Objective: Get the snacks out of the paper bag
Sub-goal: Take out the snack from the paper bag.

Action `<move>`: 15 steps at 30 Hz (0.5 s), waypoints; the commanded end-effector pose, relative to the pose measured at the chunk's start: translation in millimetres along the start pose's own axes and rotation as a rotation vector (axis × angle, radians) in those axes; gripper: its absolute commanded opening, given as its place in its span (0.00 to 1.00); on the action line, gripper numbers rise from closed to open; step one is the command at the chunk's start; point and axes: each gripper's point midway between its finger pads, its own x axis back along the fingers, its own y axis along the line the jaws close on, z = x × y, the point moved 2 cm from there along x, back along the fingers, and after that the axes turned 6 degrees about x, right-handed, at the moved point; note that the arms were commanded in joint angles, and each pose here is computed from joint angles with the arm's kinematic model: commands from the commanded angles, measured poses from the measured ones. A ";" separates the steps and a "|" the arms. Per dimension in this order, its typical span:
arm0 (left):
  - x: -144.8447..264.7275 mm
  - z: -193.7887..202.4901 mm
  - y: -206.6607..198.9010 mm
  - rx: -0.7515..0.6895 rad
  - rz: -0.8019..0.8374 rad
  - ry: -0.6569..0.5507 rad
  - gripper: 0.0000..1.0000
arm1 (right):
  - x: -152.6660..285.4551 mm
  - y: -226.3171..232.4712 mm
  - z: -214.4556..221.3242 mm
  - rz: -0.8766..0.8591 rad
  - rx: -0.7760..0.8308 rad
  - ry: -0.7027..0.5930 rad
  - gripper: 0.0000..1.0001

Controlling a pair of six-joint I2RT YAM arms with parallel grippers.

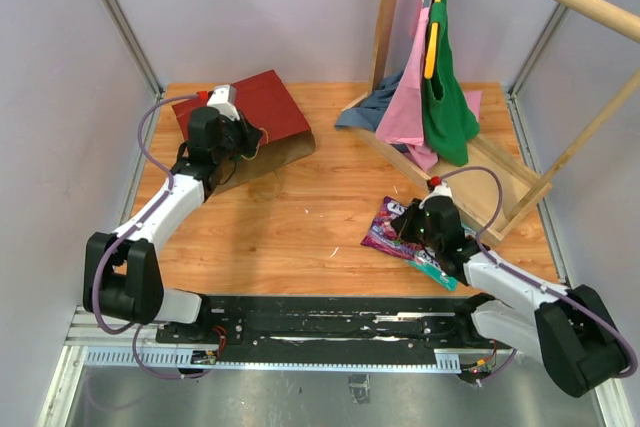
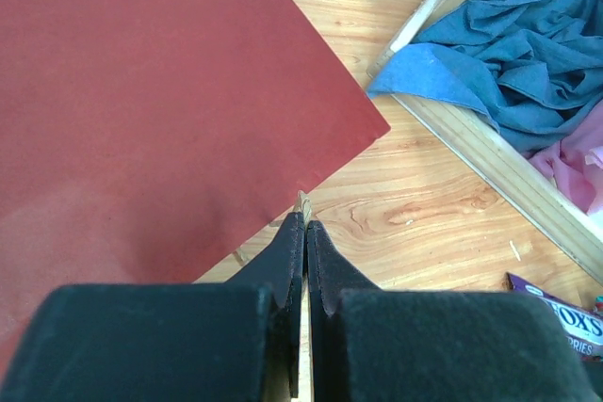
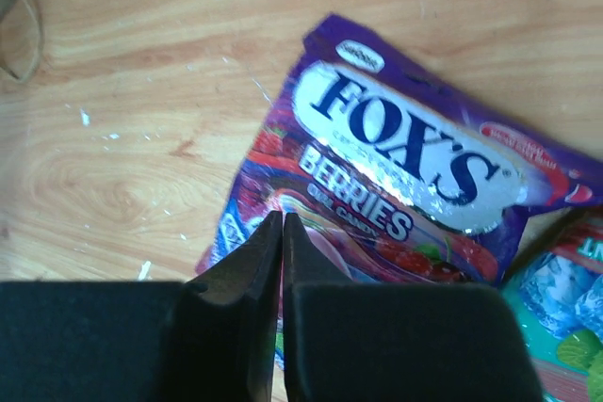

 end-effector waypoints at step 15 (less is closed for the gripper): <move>10.0 -19.6 -4.6 -0.025 0.003 -0.070 0.00 | 30.9 70.8 -81.6 -0.037 0.313 -0.190 0.30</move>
